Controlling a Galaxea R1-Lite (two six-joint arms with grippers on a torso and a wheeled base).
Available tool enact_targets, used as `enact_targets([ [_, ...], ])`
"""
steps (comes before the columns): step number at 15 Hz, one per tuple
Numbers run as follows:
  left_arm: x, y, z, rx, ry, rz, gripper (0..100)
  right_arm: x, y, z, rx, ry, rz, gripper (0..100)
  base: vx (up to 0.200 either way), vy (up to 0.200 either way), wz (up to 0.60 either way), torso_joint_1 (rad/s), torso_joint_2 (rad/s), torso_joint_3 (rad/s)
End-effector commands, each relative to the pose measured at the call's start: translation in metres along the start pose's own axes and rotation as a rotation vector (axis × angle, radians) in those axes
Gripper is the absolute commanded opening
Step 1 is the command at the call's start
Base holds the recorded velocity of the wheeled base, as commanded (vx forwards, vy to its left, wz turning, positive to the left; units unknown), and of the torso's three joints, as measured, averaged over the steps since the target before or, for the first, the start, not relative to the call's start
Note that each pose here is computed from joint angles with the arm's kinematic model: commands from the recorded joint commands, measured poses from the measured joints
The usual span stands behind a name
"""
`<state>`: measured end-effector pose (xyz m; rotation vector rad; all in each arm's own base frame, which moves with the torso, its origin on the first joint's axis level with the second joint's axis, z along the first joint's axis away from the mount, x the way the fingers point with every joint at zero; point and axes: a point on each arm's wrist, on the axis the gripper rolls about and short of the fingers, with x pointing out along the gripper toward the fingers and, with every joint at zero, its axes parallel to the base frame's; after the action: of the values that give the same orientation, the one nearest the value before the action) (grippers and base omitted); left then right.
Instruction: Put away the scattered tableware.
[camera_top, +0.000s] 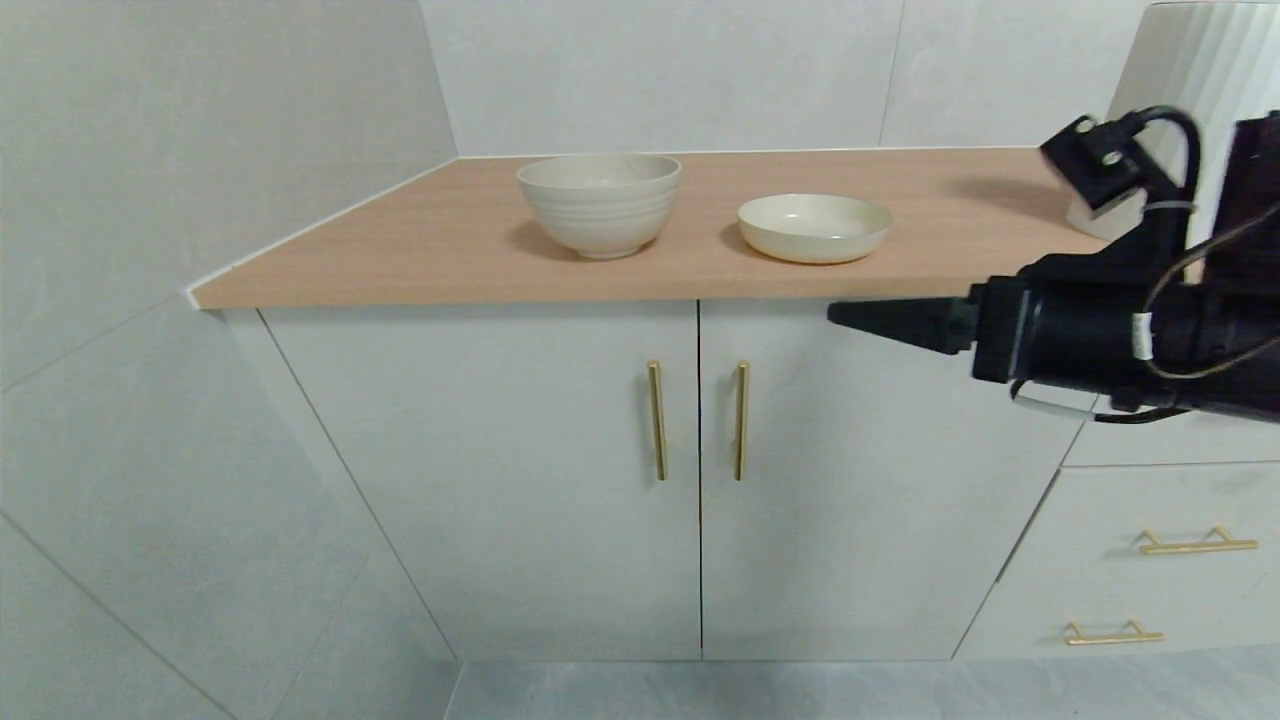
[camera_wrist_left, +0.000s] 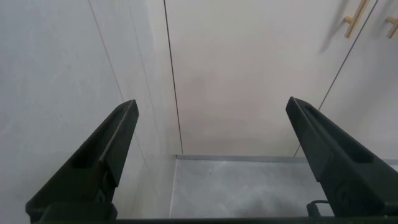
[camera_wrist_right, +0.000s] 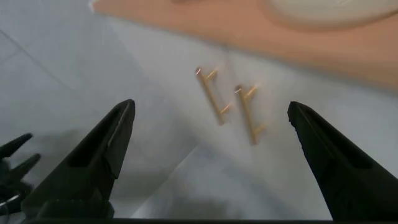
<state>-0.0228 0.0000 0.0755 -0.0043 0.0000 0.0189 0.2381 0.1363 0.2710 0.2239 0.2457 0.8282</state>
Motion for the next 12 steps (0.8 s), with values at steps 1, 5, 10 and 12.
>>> enact_targets([
  [1, 0.000, 0.000, 0.000, 0.000, 0.000, 0.001, 100, 0.041, -0.014, -0.025, 0.049, 0.108, 0.001, 100, 0.000, 0.000, 0.00, 0.000, 0.00, 0.000],
  [5, 0.000, 0.000, 0.000, 0.000, 0.000, -0.001, 100, 0.067, -0.026, -0.039, 0.144, 0.159, -0.015, 100, 0.000, 0.000, 0.00, 0.000, 0.00, 0.000],
  [10, 0.000, 0.000, 0.000, 0.000, 0.000, 0.001, 100, 0.128, -0.035, -0.095, 0.137, 0.194, -0.025, 100, 0.000, 0.000, 0.00, 0.000, 0.00, 0.000],
  [12, 0.000, 0.000, 0.000, 0.000, 0.000, 0.001, 100, 0.143, -0.034, -0.106, 0.114, 0.133, -0.061, 100, 0.000, 0.000, 0.00, 0.000, 0.00, 0.000],
])
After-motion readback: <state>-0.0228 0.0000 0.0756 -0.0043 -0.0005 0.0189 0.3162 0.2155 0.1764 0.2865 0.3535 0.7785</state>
